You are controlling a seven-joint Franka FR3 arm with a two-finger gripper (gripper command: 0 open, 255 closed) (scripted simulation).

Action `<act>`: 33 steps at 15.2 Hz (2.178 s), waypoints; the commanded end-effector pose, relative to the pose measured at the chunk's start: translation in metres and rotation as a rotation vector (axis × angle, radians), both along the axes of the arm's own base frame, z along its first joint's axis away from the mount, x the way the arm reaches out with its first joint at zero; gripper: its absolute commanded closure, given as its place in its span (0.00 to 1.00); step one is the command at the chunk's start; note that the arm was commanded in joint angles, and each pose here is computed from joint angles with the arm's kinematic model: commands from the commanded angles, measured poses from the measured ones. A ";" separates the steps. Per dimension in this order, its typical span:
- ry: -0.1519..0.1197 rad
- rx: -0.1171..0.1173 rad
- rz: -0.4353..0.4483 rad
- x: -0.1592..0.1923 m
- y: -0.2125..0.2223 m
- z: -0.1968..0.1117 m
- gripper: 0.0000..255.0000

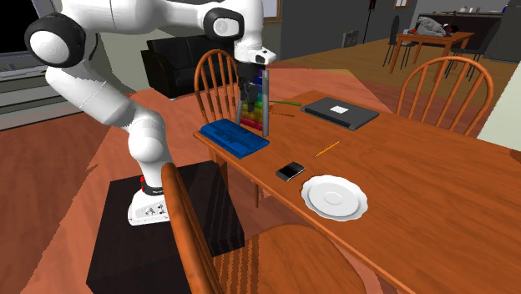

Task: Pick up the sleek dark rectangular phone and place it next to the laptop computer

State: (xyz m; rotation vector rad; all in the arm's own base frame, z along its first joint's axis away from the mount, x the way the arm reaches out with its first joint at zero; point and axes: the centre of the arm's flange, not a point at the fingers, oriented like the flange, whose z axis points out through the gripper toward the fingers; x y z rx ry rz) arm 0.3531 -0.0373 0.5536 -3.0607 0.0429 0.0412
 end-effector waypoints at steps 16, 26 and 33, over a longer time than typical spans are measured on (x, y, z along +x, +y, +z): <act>-0.018 -0.075 0.120 0.119 -0.106 -0.151 0.00; -0.022 -0.091 0.146 0.147 -0.128 -0.213 0.00; -0.022 -0.091 0.146 0.147 -0.128 -0.222 0.00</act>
